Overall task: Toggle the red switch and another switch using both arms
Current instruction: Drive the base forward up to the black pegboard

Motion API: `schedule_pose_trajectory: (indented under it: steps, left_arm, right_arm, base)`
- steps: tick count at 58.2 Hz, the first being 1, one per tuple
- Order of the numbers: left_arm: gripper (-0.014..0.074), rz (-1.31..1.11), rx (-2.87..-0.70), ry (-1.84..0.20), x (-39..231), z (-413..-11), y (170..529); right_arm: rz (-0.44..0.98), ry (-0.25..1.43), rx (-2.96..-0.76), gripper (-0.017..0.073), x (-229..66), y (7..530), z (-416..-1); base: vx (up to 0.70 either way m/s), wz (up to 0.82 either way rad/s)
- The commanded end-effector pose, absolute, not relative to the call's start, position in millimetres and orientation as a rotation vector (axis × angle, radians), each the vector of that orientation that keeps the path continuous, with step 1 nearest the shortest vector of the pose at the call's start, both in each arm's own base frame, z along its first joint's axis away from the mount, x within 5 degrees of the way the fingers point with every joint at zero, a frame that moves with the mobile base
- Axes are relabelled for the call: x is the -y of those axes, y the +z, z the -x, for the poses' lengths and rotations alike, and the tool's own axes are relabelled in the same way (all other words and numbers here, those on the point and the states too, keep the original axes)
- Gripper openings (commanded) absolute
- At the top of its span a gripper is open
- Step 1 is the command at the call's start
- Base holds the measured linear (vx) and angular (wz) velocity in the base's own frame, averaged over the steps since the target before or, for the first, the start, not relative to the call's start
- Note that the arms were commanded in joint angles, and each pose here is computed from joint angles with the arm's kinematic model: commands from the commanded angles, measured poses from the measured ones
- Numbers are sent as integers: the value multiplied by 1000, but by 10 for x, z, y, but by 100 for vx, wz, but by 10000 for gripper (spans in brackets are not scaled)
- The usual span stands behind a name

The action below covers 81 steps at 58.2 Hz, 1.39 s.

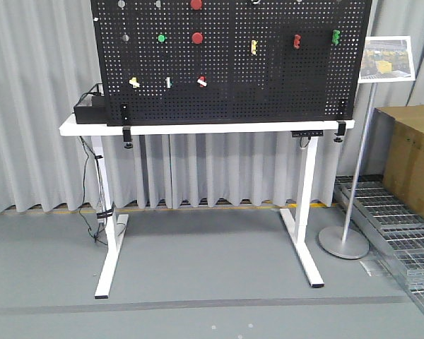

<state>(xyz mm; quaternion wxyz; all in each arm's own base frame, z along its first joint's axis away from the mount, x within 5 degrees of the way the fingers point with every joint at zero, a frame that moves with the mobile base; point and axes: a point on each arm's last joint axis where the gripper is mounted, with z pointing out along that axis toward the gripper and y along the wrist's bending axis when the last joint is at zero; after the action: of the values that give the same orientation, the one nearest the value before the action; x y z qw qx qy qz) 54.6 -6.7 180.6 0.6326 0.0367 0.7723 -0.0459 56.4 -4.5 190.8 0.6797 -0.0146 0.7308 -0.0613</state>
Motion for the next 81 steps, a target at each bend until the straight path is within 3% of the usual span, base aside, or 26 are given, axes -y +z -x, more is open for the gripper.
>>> schedule_pose_trajectory:
  steps: [1, 81]
  left_arm:
    - [3, -66, -1699, -118, 67, -557, 1815]
    - [3, -66, -1699, -118, 67, -557, 1815]
  right_arm:
    - [39, -149, -1556, -6, 41, 1968, -560]
    - [39, -149, -1556, -6, 41, 1968, -560]
  base:
    - [0, 0]
    - [8, 1]
